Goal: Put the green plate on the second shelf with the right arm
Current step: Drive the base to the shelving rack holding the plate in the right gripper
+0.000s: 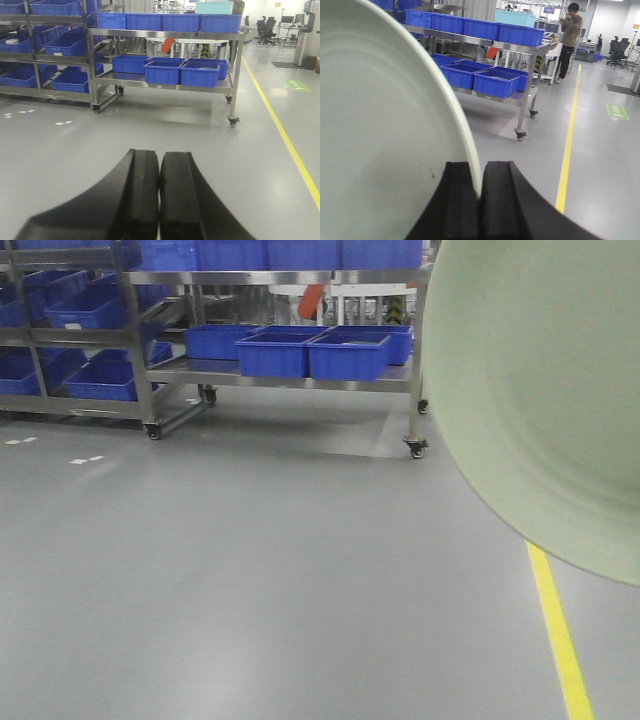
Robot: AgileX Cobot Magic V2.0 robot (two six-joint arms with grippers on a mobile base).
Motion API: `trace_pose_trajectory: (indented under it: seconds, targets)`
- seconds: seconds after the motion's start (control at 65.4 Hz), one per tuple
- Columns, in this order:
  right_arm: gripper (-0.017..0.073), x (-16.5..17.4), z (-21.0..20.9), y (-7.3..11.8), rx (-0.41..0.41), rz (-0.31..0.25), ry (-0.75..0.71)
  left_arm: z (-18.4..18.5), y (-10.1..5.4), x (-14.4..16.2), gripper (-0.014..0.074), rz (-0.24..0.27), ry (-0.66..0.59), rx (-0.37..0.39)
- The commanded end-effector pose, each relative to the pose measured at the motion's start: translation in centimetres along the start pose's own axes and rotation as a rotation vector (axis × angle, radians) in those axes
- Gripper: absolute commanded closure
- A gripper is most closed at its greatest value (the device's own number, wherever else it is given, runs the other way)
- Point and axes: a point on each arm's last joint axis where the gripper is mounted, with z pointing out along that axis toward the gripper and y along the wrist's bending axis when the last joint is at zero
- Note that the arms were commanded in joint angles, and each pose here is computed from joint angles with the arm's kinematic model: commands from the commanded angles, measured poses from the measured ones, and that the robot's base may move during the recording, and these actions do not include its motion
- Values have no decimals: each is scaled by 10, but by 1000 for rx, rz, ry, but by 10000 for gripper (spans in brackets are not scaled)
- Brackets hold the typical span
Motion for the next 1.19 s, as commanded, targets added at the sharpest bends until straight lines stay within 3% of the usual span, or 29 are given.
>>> trace_pose_trajectory:
  seconds: [0.0,1.178]
  targets:
    - [502,-21,-1,-2,11,9,-133,0,0,5,463,-17,-60,1]
    - [502,-21,-1,-2,11,9,-133,0,0,5,463,-17,-60,1]
